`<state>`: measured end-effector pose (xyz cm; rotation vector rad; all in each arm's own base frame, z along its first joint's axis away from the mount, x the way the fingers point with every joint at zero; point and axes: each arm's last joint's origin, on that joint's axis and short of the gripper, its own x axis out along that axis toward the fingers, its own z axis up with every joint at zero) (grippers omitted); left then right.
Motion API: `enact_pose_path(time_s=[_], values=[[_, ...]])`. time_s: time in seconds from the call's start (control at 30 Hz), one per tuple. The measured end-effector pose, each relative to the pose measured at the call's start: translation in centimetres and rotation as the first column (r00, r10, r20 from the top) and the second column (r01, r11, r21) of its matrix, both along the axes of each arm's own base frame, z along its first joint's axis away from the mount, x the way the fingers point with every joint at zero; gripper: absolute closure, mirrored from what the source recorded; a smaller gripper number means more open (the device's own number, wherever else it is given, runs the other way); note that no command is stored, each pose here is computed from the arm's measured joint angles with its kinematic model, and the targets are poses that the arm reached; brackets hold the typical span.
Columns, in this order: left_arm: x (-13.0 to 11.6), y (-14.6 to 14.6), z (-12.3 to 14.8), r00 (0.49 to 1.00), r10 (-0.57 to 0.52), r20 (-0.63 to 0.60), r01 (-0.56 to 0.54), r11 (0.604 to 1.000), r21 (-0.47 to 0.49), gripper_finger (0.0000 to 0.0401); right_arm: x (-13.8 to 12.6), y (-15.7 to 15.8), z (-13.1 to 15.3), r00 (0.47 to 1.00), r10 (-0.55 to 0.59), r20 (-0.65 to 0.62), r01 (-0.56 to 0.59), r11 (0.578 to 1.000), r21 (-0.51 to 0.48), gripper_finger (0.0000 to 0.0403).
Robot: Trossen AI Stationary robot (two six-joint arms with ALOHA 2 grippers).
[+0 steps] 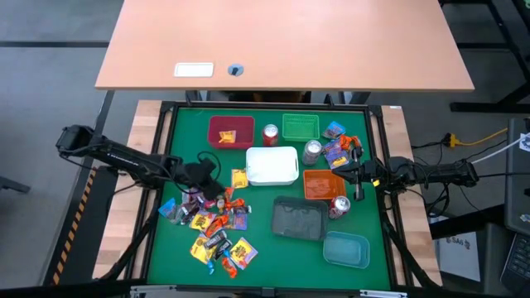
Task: Sort candy
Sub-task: Put the orange candy into the white bin
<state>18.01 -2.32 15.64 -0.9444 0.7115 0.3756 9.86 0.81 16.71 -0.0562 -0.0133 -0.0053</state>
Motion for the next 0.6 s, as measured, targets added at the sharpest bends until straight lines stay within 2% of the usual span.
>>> enact_pose_path(time_s=[0.17, 0.6], values=[[-0.36, -0.15, -0.33, 0.998, 0.039, -0.052, -0.041, 0.998, -0.055, 0.0257, 0.0, 0.0, 0.0, 1.0, 0.0, 0.0, 0.0, 1.0, 0.0, 0.0397], [-1.08, -0.01, -0.92, 0.985, 0.091, -0.148, -0.101, 0.993, -0.066, 0.0257, 0.0, 0.0, 0.0, 1.0, 0.0, 0.0, 0.0, 1.0, 0.0, 0.0397]])
